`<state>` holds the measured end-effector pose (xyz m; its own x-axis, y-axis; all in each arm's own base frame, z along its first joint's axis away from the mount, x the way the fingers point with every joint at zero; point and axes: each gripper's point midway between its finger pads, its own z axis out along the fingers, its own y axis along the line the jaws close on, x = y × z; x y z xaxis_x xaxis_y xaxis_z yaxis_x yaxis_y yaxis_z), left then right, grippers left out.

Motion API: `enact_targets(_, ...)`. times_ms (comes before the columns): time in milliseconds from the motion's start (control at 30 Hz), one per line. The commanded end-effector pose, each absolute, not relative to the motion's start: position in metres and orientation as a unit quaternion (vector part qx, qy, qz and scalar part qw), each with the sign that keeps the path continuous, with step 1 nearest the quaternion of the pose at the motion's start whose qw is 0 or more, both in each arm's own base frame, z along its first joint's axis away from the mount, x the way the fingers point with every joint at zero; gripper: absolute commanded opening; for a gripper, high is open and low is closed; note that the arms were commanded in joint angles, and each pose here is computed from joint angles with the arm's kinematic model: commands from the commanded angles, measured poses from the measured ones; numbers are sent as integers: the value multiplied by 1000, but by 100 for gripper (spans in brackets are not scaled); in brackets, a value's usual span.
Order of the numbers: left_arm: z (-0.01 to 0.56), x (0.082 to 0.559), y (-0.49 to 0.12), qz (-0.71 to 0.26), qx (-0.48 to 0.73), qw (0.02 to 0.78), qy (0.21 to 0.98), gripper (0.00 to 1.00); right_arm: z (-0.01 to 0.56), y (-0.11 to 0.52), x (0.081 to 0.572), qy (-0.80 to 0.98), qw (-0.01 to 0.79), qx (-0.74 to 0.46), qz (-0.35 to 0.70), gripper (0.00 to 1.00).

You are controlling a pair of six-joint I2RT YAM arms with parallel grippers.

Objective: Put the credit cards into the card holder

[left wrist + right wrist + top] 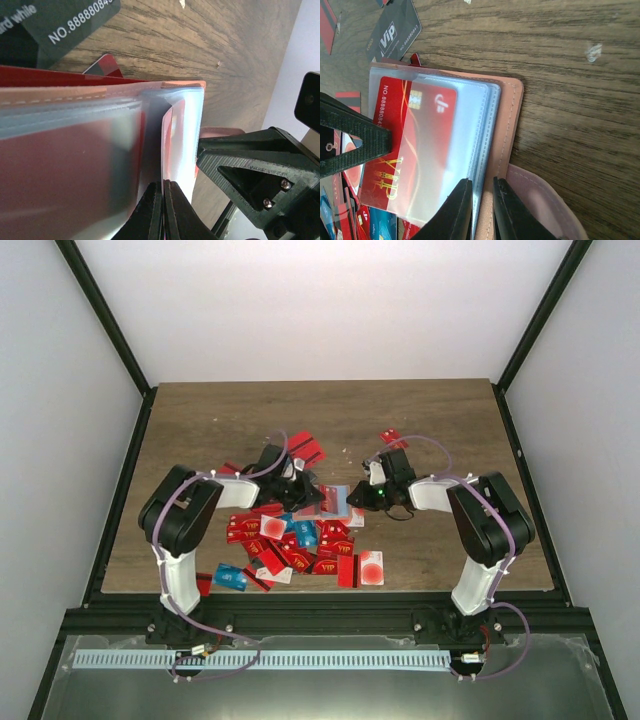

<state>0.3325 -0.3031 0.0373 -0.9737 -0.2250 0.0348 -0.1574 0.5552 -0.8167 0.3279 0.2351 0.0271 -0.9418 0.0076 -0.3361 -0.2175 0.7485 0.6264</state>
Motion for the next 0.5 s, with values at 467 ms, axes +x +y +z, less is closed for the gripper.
enact_targets(467,17,333,-320,-438,-90,28,894,4,9,232,306,931,114,-56,341,14)
